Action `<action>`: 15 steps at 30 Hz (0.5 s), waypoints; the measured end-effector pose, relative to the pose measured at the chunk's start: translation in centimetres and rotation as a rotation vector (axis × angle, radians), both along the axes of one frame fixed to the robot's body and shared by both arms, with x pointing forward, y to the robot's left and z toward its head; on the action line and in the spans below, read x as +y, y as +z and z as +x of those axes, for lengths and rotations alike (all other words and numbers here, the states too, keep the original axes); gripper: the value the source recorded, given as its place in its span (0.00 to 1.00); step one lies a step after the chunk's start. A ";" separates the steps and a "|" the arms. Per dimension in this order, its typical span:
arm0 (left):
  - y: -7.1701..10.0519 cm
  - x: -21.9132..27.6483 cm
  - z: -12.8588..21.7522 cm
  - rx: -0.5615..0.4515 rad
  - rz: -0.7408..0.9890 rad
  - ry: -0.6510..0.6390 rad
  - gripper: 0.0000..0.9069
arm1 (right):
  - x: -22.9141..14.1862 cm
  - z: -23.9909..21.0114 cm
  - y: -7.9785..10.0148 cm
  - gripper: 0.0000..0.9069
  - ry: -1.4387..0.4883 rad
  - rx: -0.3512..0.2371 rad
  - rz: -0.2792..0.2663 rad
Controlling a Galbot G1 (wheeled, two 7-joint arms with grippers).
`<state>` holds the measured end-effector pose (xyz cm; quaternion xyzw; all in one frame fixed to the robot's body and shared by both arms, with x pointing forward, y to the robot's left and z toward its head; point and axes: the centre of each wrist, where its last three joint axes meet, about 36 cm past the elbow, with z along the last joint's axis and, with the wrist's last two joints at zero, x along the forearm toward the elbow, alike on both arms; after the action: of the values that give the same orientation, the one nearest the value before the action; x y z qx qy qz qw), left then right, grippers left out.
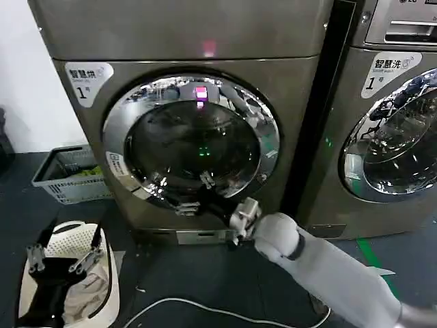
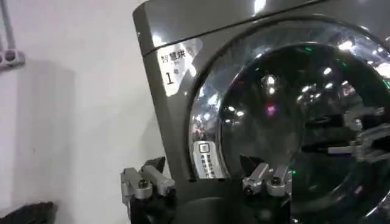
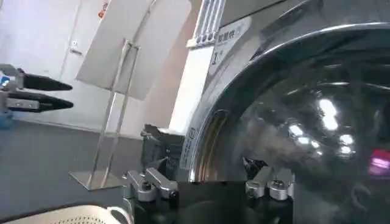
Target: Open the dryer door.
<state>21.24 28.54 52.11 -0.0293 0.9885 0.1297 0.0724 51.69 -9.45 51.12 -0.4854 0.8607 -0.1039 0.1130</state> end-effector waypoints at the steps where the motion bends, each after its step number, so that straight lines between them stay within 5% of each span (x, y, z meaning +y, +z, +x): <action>1: 0.0 0.0 0.0 0.000 0.001 0.000 1.00 | 0.3 0.2 0.0 1.00 -0.002 0.001 -0.002; 15: 0.3 -0.2 -0.2 -0.008 -0.002 0.001 1.00 | 4.0 3.0 0.1 1.00 -0.017 -0.008 -0.008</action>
<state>21.01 28.35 52.42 -0.0301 0.9883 0.1285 0.0763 54.71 -5.42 51.22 -0.4780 0.8639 -0.1104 0.1138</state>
